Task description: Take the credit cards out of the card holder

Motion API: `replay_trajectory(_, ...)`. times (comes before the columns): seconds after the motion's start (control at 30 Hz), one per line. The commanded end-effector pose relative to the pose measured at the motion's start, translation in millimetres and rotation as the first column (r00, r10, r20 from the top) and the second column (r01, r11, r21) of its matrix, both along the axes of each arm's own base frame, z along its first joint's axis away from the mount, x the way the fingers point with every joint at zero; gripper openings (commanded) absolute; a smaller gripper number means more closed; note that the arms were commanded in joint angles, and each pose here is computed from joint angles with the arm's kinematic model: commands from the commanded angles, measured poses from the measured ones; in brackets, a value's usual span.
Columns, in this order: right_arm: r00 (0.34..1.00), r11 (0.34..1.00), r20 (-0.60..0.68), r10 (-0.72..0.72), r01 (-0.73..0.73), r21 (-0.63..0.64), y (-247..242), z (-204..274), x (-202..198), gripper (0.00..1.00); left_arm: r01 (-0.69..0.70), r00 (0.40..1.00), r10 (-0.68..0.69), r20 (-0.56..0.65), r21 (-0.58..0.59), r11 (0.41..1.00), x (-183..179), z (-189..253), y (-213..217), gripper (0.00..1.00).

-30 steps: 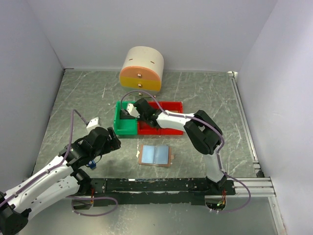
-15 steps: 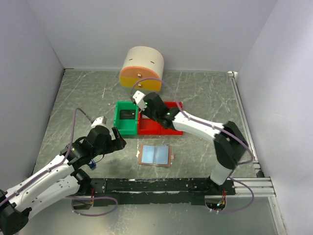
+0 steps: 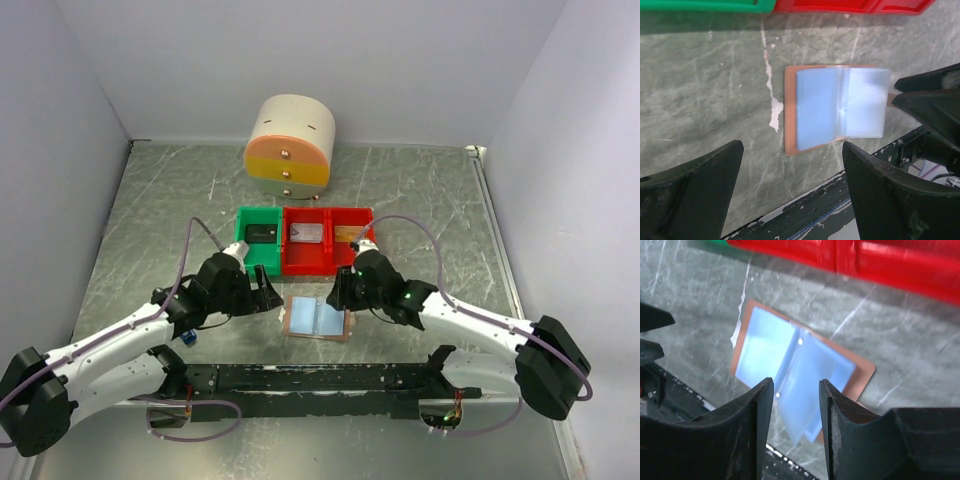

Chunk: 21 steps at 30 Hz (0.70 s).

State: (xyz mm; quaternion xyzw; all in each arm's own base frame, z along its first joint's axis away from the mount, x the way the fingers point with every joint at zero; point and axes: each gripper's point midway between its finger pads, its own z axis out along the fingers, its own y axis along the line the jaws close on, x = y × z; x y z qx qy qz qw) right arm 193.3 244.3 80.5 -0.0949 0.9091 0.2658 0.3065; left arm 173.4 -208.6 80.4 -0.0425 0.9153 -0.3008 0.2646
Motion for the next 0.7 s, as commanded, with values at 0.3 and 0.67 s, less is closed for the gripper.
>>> replay_trajectory(0.3,0.966,0.984,-0.198,-0.169,0.175,0.016,-21.0,-33.6,-33.1,0.44,0.112,0.993,-0.106,0.060,-0.114,0.987,-0.9,15.1,-24.0,0.91)
replay_trajectory(0.67,0.966,0.987,-0.206,-0.156,0.160,0.000,-18.2,-48.4,-32.4,0.45,0.166,0.985,-0.153,0.081,-0.184,0.969,-5.8,16.7,-36.8,0.97)
